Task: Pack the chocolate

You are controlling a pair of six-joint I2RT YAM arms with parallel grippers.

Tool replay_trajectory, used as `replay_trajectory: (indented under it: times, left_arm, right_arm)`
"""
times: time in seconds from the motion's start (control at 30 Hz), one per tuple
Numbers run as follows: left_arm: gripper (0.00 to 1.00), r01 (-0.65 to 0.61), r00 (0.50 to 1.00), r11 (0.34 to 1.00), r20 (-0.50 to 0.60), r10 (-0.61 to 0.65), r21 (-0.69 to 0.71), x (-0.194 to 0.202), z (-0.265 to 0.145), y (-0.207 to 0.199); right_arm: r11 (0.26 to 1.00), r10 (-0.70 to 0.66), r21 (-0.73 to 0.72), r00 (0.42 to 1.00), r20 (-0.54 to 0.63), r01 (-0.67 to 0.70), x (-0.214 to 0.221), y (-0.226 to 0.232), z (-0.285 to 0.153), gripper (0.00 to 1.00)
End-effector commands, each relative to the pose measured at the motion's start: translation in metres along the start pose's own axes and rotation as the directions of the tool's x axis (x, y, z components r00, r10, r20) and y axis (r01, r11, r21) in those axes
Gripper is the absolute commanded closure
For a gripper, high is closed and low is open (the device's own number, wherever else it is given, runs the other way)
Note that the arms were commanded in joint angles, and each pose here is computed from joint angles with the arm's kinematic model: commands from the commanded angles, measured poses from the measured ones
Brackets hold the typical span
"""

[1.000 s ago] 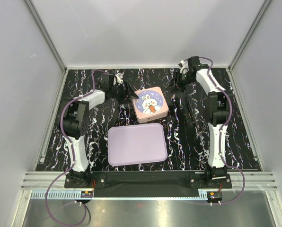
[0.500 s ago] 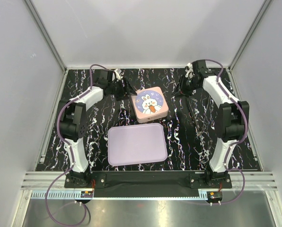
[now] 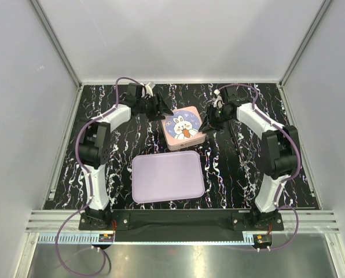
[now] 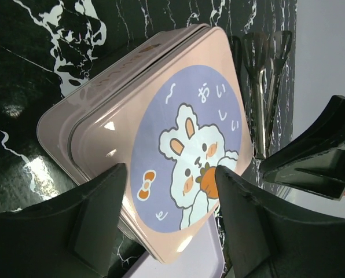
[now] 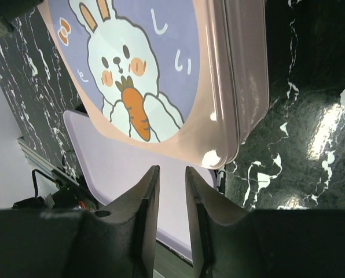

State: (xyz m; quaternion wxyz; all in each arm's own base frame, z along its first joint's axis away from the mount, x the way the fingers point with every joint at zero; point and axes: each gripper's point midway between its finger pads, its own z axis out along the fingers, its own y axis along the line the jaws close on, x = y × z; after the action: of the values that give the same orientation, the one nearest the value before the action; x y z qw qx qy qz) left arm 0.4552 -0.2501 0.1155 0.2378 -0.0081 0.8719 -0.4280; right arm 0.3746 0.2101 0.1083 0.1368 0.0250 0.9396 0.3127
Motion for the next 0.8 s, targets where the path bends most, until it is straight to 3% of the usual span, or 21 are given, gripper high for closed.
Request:
replay_trajectory:
  times: [0.0, 0.6, 0.77]
  left_arm:
    - [0.32, -0.044, 0.999, 0.997, 0.026, 0.043, 0.057, -0.016, 0.006, -0.012]
    - [0.32, -0.044, 0.999, 0.999, 0.002, 0.044, -0.005, -0.013, 0.027, 0.018]
    - [0.32, -0.047, 0.999, 0.998, 0.008, 0.047, -0.048, -0.012, 0.028, 0.028]
  right_arm:
    - [1.0, -0.026, 0.016, 0.998, 0.059, 0.026, -0.016, -0.004, 0.007, 0.69]
    - [0.99, -0.01, 0.144, 0.999, 0.036, 0.005, -0.008, -0.047, 0.035, 0.71]
    - [0.986, -0.023, 0.166, 0.998, 0.053, 0.014, -0.01, -0.05, 0.03, 0.78]
